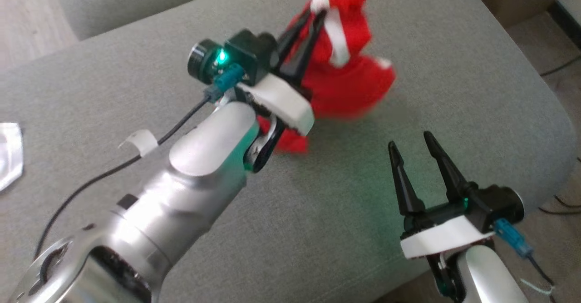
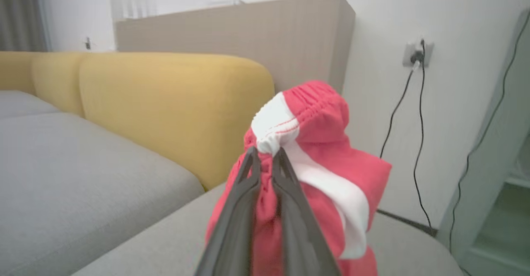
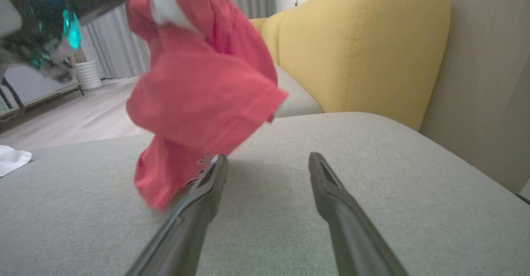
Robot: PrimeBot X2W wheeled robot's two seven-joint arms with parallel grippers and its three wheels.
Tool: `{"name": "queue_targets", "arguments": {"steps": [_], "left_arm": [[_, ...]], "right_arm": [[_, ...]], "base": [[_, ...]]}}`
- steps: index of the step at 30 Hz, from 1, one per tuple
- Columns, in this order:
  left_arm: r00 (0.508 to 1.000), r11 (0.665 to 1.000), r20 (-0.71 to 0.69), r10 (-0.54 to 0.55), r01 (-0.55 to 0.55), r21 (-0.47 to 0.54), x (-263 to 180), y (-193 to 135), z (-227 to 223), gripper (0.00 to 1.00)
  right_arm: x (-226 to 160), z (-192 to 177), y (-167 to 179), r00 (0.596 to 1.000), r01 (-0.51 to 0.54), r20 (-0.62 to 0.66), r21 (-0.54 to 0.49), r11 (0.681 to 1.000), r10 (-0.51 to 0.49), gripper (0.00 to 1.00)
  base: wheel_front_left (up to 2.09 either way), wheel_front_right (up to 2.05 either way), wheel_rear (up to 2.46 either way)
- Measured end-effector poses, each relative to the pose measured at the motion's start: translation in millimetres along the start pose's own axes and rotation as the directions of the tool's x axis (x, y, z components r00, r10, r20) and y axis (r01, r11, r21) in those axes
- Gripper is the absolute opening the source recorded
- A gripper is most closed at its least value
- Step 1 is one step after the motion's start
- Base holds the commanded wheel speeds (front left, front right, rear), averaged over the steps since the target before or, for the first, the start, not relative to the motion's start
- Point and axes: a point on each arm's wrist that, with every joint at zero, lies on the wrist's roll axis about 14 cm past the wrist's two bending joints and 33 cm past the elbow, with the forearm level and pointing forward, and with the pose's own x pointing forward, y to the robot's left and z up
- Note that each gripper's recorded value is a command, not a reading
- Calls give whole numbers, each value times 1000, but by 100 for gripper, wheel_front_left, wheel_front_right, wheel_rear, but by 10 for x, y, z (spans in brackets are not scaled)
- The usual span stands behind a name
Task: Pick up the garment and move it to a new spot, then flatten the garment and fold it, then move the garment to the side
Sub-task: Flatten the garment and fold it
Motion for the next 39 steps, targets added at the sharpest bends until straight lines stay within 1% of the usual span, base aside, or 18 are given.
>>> {"name": "queue_targets", "arguments": {"steps": [2, 5, 6, 8, 10, 12, 13, 16, 21, 24, 25, 27, 28, 29, 31, 33, 34, 39], "left_arm": [[996, 998, 73, 60, -59, -13, 10, 67, 236, 0], [969, 990, 204, 137, -130, -46, -45, 187, 622, 0], [959, 986, 229, 167, -157, -64, -96, 235, 660, 0], [950, 972, 212, 229, -209, -110, -242, 336, 492, 0], [941, 944, 144, 307, -283, -168, -453, 451, 143, 0], [924, 907, 52, 379, -360, -220, -699, 546, -252, 0], [924, 907, 52, 379, -360, -220, -699, 546, -252, 0], [886, 851, -55, 460, -458, -257, -1051, 672, -688, 0], [797, 747, -91, 597, -594, -300, -1543, 1040, -860, 0], [760, 700, -120, 638, -638, -320, -1841, 1077, -977, 0], [750, 685, -142, 646, -652, -325, -1947, 1050, -1049, 5], [736, 663, -187, 650, -670, -333, -2143, 963, -1199, 31], [732, 654, -210, 648, -676, -339, -2226, 906, -1272, 40], [726, 646, -231, 648, -684, -340, -2301, 863, -1333, 45], [713, 628, -255, 653, -698, -342, -2416, 812, -1399, 65], [704, 619, -263, 660, -708, -340, -2480, 791, -1412, 97], [700, 616, -261, 665, -712, -338, -2506, 791, -1401, 100], [688, 606, -254, 680, -722, -335, -2683, 734, -1342, 100]], "right_arm": [[-15, -22, 19, 1000, -5, -6, -3, 1000, 5, 100], [14, -26, 34, 1000, -12, -6, -1, 1000, 12, 100], [24, -30, 42, 1000, -15, -7, -1, 1000, 15, 100], [41, -38, 57, 1000, -20, -9, 0, 1000, 20, 100], [58, -53, 63, 1000, -22, -13, 0, 1000, 22, 100], [77, -72, 71, 999, -26, -19, 0, 1000, 26, 100], [77, -72, 71, 999, -26, -19, 0, 1000, 26, 100], [115, -106, 93, 999, -33, -28, 2, 999, 34, 100], [198, -150, 121, 998, -48, -38, -8, 999, 47, 100], [243, -165, 199, 997, -74, -40, -9, 997, 73, 100], [255, -164, 225, 996, -82, -39, -10, 997, 82, 100], [275, -157, 270, 995, -97, -35, -9, 995, 96, 100], [285, -151, 292, 994, -103, -32, -8, 995, 103, 100], [293, -148, 318, 993, -112, -31, -9, 994, 111, 100], [299, -151, 363, 992, -126, -31, -11, 992, 126, 100], [284, -160, 399, 990, -137, -33, -8, 991, 136, 100], [278, -166, 415, 989, -142, -35, -11, 990, 142, 100], [226, -149, 452, 988, -153, -29, -10, 988, 153, 100]], "base": [[0, 0, 0], [0, 0, 0], [0, 0, 0], [0, 0, 0], [0, 0, 0], [0, 0, 0], [0, 0, 0], [0, 0, 0], [0, 0, 0], [0, 0, 0], [0, 0, 0], [0, 0, 0], [0, 0, 0], [0, 0, 0], [0, 0, 0], [0, 0, 0], [0, 0, 0], [0, 0, 0]]}}
